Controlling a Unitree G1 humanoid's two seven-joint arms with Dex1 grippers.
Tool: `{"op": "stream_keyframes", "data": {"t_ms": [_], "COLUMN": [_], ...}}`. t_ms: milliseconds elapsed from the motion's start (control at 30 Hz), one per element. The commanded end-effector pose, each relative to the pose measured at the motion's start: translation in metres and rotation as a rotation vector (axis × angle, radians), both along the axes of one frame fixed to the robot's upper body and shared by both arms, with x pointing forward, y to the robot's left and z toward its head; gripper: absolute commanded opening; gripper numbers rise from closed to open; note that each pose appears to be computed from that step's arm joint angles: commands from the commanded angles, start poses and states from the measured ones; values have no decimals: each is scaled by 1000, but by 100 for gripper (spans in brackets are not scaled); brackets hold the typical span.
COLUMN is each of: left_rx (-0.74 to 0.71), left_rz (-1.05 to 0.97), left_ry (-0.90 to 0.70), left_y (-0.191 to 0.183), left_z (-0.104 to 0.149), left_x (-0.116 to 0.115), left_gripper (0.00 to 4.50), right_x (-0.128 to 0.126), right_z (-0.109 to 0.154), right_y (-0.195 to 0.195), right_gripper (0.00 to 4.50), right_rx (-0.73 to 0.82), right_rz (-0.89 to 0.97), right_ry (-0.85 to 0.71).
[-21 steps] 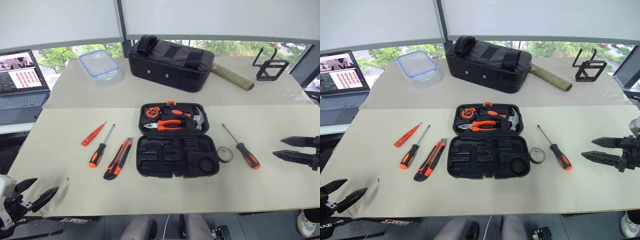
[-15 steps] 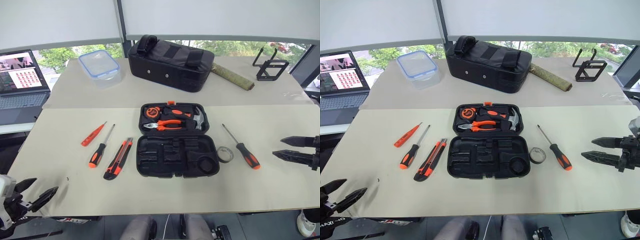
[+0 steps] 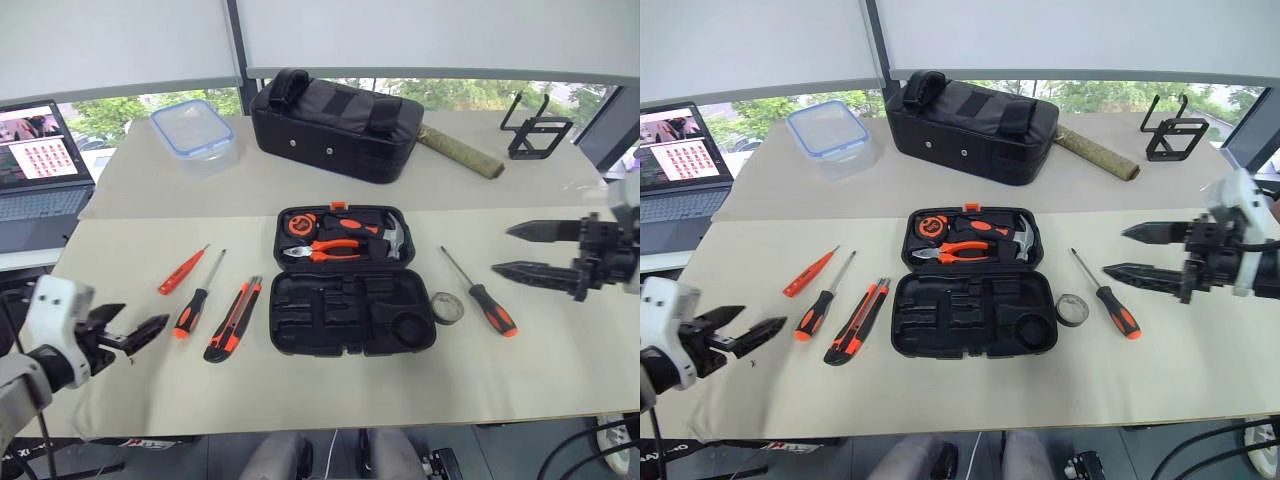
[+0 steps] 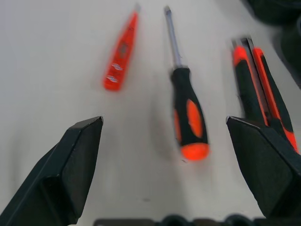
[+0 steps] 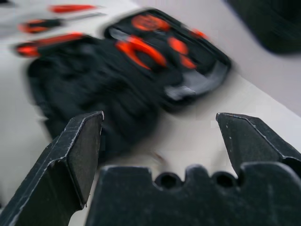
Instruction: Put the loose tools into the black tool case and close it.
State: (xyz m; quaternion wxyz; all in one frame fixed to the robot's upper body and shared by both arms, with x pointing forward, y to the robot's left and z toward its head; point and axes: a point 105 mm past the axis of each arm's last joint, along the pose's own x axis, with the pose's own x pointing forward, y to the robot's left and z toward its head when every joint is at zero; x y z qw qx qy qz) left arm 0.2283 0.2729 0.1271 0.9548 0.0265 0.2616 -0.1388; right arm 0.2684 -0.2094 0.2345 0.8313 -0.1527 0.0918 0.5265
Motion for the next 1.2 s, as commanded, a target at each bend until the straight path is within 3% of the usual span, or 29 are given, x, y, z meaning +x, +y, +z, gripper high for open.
{"op": "stream_keyframes", "data": {"t_ms": [33, 267, 400, 633, 767, 833, 933, 1033, 1200], "left_rx": [34, 117, 76, 5, 33, 42, 84, 163, 257], "left_rz": [-8, -59, -81, -145, -235, -412, -649, -879, -1110], "left_ry": [44, 82, 76, 23, -77, -176, -238, -257, -224], "left_y": [-7, -12, -15, -22, -20, -39, -65, -93, -137], "left_z": [-6, -30, -37, -27, 12, 44, 70, 78, 60], "left_x": [10, 36, 45, 45, 50, 50, 49, 57, 81], "left_gripper": [450, 450, 357, 93, 86, 86, 86, 86, 86], "right_x": [-11, -18, -17, -18, -19, -19, -19, -19, -19], "right_z": [13, 8, 4, -2, -8, -12, -19, -26, -29], "right_y": [39, 77, 82, 76, 63, 55, 42, 29, 24], "right_gripper": [447, 447, 450, 450, 450, 450, 450, 450, 450], "right_rx": [25, 45, 45, 45, 31, 22, 0, -3, -32], "right_rz": [142, 292, 307, 259, 194, 153, 92, 33, -14], "right_ry": [-65, -82, -94, -90, -82, -74, -58, -2, -22]}}
